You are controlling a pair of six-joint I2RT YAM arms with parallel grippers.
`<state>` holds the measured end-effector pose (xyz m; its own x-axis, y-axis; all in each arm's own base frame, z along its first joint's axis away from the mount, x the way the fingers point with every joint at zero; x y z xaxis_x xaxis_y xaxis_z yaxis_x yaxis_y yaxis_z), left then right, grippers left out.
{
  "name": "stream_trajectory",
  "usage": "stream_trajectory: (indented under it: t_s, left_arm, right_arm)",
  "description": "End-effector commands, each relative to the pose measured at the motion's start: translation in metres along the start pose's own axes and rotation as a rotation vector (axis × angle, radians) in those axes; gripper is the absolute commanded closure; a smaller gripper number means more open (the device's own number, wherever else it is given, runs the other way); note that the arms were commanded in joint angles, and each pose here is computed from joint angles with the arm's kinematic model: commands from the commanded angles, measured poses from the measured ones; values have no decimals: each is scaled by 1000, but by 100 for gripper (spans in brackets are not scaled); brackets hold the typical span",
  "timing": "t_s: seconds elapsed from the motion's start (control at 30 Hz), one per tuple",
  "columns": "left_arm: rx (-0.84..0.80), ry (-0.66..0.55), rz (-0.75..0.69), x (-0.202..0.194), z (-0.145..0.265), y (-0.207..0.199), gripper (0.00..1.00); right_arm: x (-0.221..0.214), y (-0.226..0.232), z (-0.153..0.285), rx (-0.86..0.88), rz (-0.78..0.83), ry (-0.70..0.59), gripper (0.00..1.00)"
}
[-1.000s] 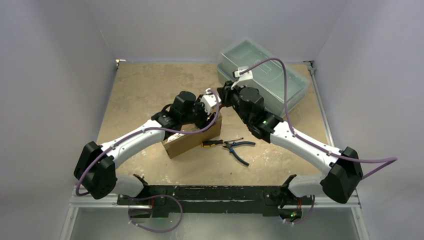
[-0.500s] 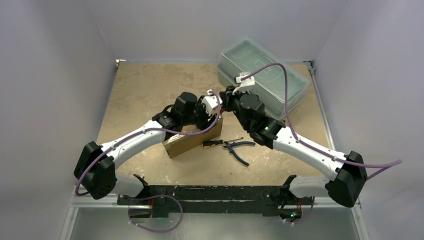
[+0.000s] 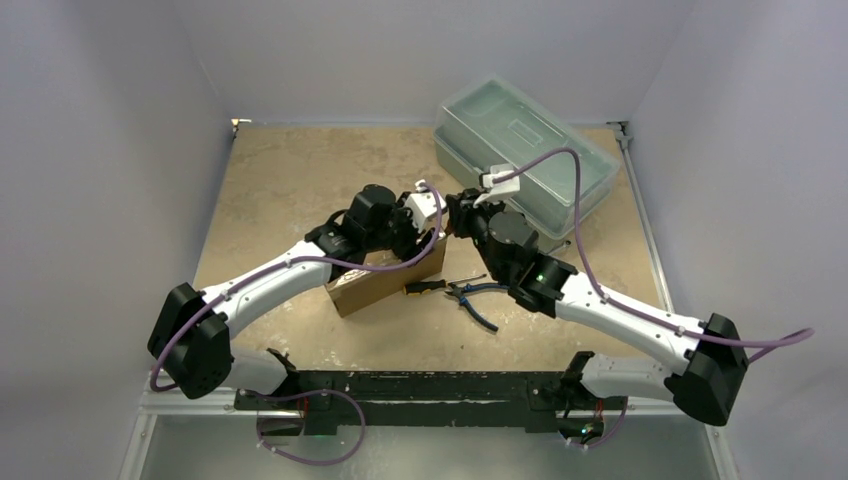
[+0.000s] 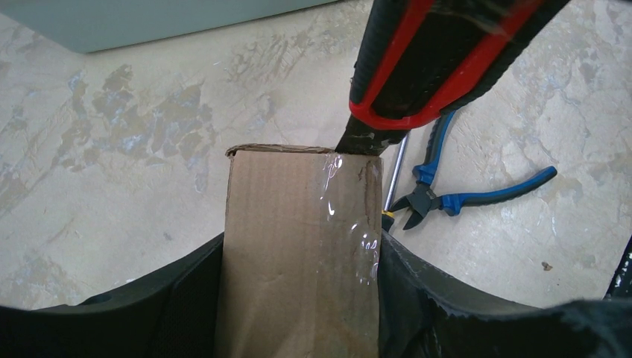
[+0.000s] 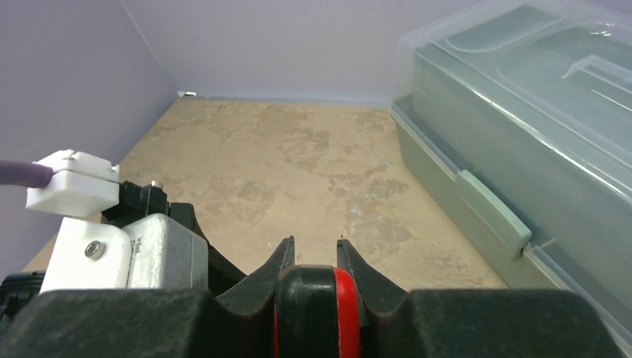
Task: Unpack the express box
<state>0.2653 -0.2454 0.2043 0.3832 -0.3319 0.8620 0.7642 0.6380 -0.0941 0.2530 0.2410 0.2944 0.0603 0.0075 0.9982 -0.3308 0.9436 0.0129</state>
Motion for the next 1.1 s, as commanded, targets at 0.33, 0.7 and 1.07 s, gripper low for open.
stream_trajectory:
  t_s: [0.33,0.7,1.07]
  left_arm:
    - [94,-26,20,10,-2,18,53]
    - [43,1,9,6,-6,13,53]
    - [49,8,21,8,-5,13,47]
  right_arm:
    - [-4,12,11,56,-19,-2,100]
    - [80,7,8,-41,-135,-140,100]
    - [99,-14,24,-132,-188,-167,100]
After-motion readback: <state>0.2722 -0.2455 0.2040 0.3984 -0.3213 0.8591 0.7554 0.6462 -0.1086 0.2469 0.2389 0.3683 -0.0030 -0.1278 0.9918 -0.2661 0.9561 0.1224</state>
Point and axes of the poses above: each gripper's point midway between its finger pads, its own z axis back along the fingers, its own y axis along the line the jaws close on, x = y × z, the point moved 6 cm from there along z, back along the fingers, and after that the axes turned 12 degrees about z, right-handed, at the moved point
